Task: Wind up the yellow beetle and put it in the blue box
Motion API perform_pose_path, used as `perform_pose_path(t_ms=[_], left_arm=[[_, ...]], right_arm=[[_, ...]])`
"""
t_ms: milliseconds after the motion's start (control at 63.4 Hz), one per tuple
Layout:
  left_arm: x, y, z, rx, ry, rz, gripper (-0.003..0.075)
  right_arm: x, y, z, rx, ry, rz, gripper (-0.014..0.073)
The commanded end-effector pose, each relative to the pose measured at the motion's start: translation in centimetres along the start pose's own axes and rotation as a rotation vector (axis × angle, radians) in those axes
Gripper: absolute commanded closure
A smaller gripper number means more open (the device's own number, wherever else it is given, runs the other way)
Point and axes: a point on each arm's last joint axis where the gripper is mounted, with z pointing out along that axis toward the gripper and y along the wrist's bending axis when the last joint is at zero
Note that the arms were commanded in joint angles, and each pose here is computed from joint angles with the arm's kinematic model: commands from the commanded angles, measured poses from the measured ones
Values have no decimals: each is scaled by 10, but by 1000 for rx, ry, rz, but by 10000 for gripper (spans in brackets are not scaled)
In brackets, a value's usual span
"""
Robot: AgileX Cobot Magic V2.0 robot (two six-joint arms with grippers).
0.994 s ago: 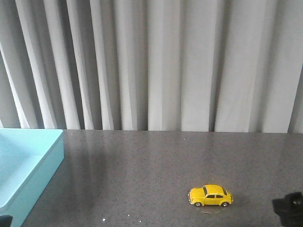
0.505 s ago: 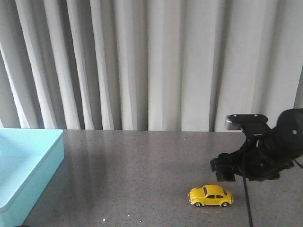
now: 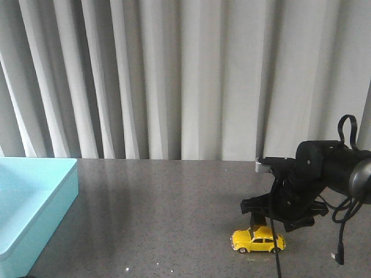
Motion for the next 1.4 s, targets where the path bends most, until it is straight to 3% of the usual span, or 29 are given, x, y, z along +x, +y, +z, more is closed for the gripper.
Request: perform_pose_path(t_ms=[0, 821, 1152, 1389], left_arm=[[-14, 0, -6, 1, -90, -3, 202], [-13, -1, -6, 2, -80, -3, 202], [-12, -1, -6, 3, -71, -2, 202], [-12, 0, -6, 0, -69, 2, 202]], right_arm=[[-13, 1, -25, -19, -117, 7, 62], [-5, -3, 10, -37, 12, 10, 69], [-2, -64, 5, -18, 84, 34, 69], [0, -118, -1, 8, 58, 148, 69]])
